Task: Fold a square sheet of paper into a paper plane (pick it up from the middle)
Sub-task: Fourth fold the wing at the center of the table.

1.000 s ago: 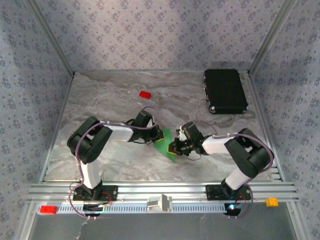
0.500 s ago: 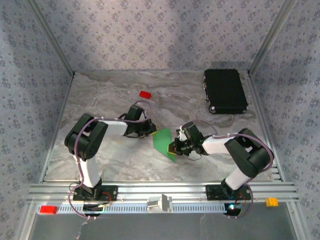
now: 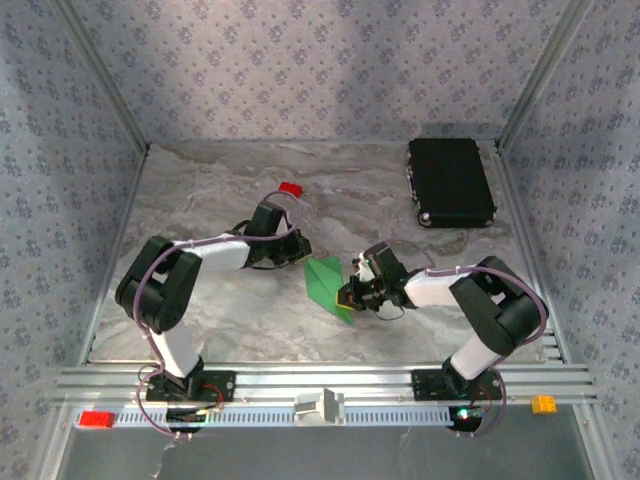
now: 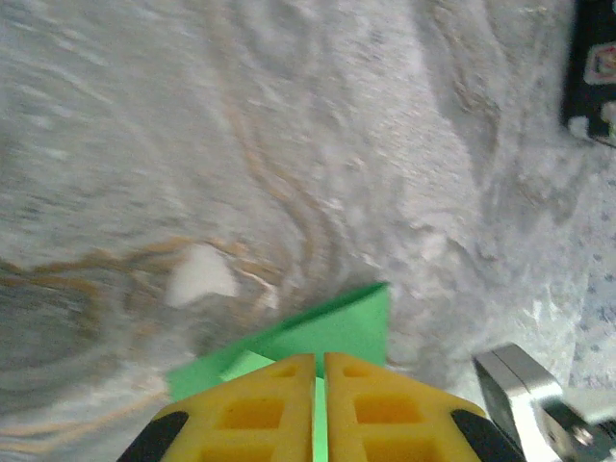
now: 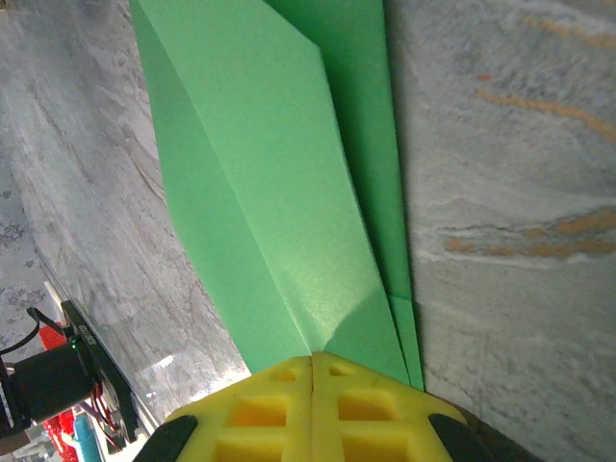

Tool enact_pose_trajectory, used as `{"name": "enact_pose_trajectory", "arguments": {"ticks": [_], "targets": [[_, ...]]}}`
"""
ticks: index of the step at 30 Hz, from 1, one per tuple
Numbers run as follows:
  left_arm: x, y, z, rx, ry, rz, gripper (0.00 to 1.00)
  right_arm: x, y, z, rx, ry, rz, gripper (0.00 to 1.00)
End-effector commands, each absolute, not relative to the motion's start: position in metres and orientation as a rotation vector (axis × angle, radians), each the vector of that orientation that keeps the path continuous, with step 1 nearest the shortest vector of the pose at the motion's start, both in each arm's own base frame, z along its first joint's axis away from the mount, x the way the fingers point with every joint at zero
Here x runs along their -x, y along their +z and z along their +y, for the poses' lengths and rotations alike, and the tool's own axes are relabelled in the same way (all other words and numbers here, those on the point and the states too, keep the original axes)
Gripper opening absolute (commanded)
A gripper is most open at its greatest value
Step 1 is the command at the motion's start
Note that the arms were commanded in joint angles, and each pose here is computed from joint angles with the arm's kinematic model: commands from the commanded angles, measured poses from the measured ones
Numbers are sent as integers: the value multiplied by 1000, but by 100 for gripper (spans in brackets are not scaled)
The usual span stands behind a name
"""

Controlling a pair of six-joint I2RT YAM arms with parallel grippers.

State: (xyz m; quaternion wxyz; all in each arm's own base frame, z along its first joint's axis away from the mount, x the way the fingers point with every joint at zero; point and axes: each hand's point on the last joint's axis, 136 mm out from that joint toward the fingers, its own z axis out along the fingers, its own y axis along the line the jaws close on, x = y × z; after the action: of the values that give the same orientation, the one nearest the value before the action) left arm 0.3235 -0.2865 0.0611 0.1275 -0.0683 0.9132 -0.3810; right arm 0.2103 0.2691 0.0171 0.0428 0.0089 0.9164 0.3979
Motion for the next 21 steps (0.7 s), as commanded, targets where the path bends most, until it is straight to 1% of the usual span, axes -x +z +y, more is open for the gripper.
{"name": "enact_pose_trajectory", "arguments": {"ticks": [1, 5, 8, 14, 17, 21], "targets": [[-305, 64, -304, 94, -1134, 2677, 11, -186, -17, 239, -112, 1025, 2988, 2], [-290, 48, -317, 63, -1147, 2719, 11, -187, -17, 239, -115, 1022, 2987, 2], [-286, 40, -324, 64, -1172, 2733, 11, -188, -15, 240, -118, 1025, 2983, 2], [-281, 17, -319, 91, -1106, 2801, 10, -192, -9, 245, -110, 1053, 2964, 2], [-277, 5, -314, 122, -1090, 2829, 9, -196, 1, 250, -97, 1083, 2942, 2], [-273, -3, -310, 144, -1082, 2844, 9, -207, 25, 265, -56, 1154, 2878, 3]]}}
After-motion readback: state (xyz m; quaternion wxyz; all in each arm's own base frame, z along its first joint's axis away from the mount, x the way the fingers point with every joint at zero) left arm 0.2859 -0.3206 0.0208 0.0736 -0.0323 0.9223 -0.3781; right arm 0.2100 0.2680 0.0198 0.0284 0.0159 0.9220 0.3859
